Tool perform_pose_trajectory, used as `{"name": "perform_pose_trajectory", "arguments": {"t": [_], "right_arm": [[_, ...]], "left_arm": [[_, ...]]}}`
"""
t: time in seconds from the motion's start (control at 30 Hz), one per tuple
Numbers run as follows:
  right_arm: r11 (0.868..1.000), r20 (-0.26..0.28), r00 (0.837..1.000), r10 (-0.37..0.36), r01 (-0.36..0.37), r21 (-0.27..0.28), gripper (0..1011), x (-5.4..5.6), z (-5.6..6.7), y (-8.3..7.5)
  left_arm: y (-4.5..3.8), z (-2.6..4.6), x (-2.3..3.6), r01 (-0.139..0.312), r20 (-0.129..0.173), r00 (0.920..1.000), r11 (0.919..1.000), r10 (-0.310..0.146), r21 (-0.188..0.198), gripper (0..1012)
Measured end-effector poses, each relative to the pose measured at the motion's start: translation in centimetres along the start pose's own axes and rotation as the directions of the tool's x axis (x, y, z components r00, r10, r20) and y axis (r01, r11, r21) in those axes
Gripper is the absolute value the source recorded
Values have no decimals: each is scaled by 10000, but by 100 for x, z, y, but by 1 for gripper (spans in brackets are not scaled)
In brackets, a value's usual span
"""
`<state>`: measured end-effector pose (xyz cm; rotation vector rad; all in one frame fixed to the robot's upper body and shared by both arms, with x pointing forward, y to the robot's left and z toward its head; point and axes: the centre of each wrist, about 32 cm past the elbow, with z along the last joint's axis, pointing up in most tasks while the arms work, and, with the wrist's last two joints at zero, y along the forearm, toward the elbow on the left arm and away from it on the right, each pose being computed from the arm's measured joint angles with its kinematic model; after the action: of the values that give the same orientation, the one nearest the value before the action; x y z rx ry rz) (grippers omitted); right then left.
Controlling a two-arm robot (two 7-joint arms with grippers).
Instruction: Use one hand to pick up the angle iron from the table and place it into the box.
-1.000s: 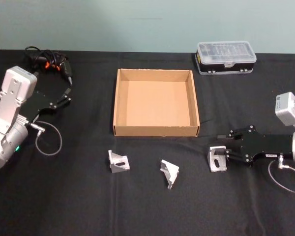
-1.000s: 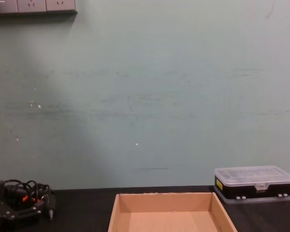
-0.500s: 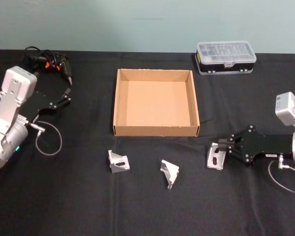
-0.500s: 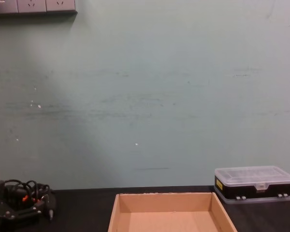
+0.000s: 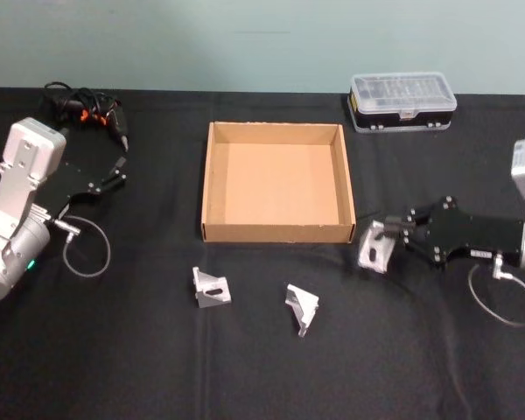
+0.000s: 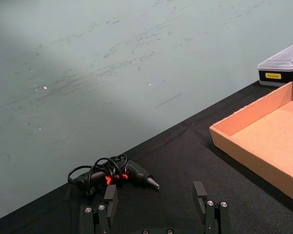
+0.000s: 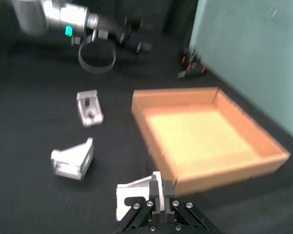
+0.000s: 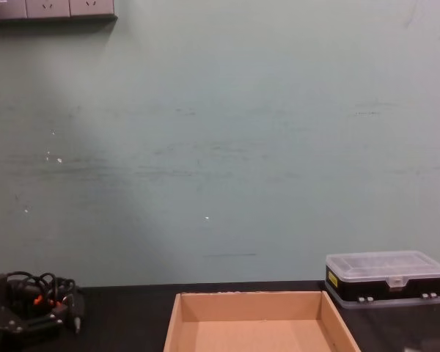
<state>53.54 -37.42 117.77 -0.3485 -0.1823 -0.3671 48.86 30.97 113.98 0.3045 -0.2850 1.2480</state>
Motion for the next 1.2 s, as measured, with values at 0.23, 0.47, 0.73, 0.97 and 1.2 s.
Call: {"name": "perform_pose_trajectory", "arguments": {"t": [0.23,0.47,0.73,0.97,1.2], "right_arm": [[9918,-23,9988,-481,480,1184,54,95,333,97],[9891,306,9968,-741,695,1300,54,299,639,386],[9955,673,9960,-585,532,781,54,560,886,871],[9982,825,9955,-475,504,-326,53,717,993,1374],[9887,1108,9930,-401,554,-1392,54,784,940,1694]], "left_arm": [[0,0,0,0,-1,10000,10000,0,0,1011],[0,0,0,0,0,10000,10000,0,0,1011],[0,0,0,0,0,10000,10000,0,0,1011],[0,0,0,0,0,10000,10000,0,-1,1011],[0,0,0,1,-1,10000,10000,-1,0,1011]]}}
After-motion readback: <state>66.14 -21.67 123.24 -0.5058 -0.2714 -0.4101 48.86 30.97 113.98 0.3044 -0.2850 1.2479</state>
